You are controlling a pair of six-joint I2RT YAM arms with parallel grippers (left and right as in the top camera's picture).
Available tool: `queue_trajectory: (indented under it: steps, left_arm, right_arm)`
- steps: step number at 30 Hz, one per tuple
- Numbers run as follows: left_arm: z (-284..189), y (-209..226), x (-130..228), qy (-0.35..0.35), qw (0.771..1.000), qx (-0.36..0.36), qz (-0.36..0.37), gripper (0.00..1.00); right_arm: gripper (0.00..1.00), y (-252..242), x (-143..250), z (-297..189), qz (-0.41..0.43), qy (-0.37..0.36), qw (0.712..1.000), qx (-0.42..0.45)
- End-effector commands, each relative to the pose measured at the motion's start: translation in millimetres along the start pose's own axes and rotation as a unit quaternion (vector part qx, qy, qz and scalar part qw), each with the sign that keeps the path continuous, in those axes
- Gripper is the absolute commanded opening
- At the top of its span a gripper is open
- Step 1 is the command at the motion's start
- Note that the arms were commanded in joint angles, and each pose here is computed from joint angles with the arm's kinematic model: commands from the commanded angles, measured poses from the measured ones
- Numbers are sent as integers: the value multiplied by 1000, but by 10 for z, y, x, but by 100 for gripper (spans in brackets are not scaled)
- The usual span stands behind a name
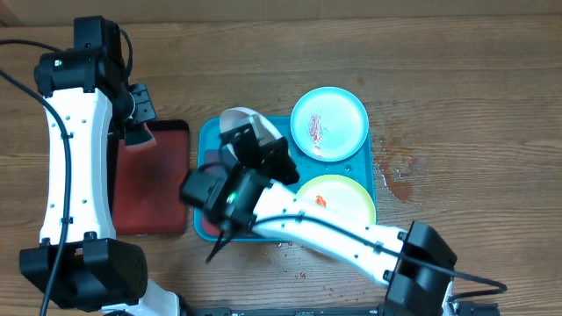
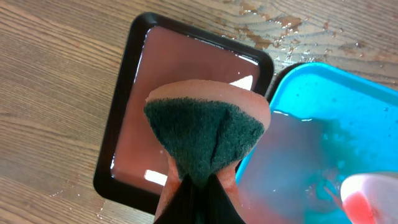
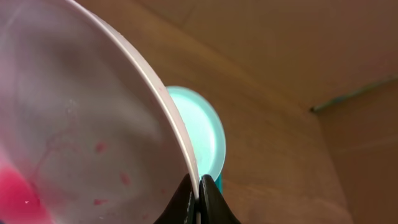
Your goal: Clean dirty plates on tray and stack at the side
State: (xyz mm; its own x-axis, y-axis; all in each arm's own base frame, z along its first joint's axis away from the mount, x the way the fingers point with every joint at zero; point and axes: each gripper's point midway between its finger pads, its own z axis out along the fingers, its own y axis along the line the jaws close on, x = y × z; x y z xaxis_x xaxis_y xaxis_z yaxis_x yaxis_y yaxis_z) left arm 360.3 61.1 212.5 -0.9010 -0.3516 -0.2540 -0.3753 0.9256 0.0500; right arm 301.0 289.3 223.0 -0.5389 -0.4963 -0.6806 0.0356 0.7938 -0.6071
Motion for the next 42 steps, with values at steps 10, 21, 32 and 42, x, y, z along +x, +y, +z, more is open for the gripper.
queue_trajectory:
  steps: [10, 21, 32, 42]
  left_arm:
    - [0, 2, 11, 0, 1000, 4, 12, 4]
    - [0, 2, 11, 0, 1000, 4, 12, 4]
    - [0, 0, 11, 0, 1000, 4, 12, 5]
    - [0, -14, 7, -1, 1000, 8, 12, 4]
  right_arm:
    - [4, -372, -436, -319, 48, -119, 989, 70]
    - [4, -399, -465, -343, 48, -130, 987, 78]
    - [4, 293, 316, 125, 209, 151, 961, -102]
    - [4, 1084, 1324, 614, 268, 410, 830, -268]
